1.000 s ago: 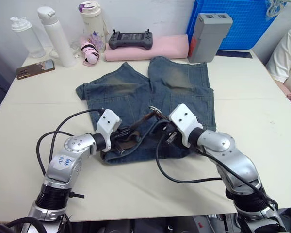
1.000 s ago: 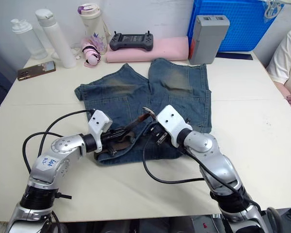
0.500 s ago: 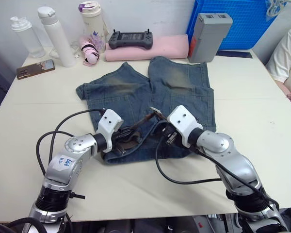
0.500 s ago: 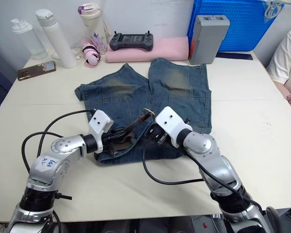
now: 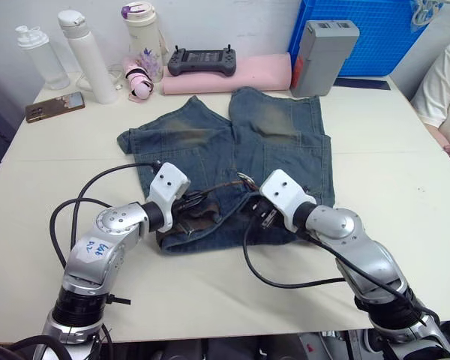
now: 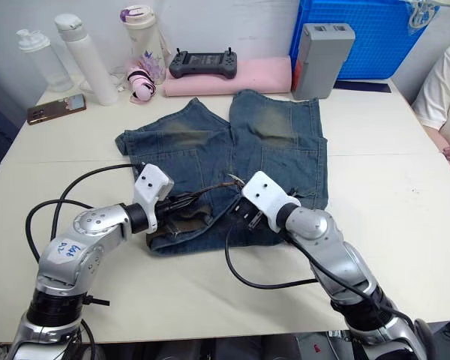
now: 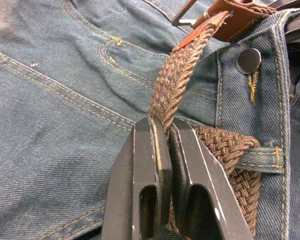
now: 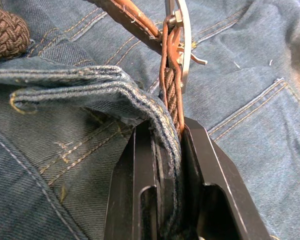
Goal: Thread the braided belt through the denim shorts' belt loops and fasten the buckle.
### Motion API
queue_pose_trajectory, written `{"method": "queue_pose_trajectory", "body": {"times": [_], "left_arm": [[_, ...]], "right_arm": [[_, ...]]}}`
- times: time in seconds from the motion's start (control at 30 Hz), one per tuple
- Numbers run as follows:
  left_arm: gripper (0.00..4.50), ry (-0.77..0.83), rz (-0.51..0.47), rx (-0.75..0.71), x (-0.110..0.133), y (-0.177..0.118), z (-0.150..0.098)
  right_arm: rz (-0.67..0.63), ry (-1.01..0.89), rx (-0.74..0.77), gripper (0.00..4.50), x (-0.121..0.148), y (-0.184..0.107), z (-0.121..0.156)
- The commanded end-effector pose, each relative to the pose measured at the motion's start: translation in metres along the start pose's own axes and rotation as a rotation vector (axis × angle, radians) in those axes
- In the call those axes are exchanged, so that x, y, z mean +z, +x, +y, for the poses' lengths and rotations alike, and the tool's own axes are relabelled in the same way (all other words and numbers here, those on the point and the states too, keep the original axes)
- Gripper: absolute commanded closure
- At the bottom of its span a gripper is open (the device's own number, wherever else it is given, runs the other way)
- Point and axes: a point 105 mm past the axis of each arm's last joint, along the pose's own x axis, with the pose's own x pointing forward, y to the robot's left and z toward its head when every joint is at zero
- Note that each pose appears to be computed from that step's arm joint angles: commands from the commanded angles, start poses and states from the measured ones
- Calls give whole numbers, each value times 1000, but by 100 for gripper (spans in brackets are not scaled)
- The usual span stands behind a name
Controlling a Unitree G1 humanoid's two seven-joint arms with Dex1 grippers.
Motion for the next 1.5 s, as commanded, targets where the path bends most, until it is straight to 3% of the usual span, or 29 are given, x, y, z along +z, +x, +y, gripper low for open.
{"method": "queue_pose_trajectory", "body": {"times": [0.03, 0.3, 0.7, 1.5], "left_arm": [[450, 30, -22, -17, 4, -2, -4], [450, -19, 50, -22, -23, -7, -6], [450, -75, -35, 0, 2, -3, -7], [450, -94, -53, -26, 10, 7, -16]], "right_arm": [[-31, -7, -17, 448, 9, -3, -1], [-112, 136, -65, 448, 26, -10, -18], [-69, 94, -67, 448, 19, -9, -14], [-73, -8, -3, 448, 26, -8, 0]]}}
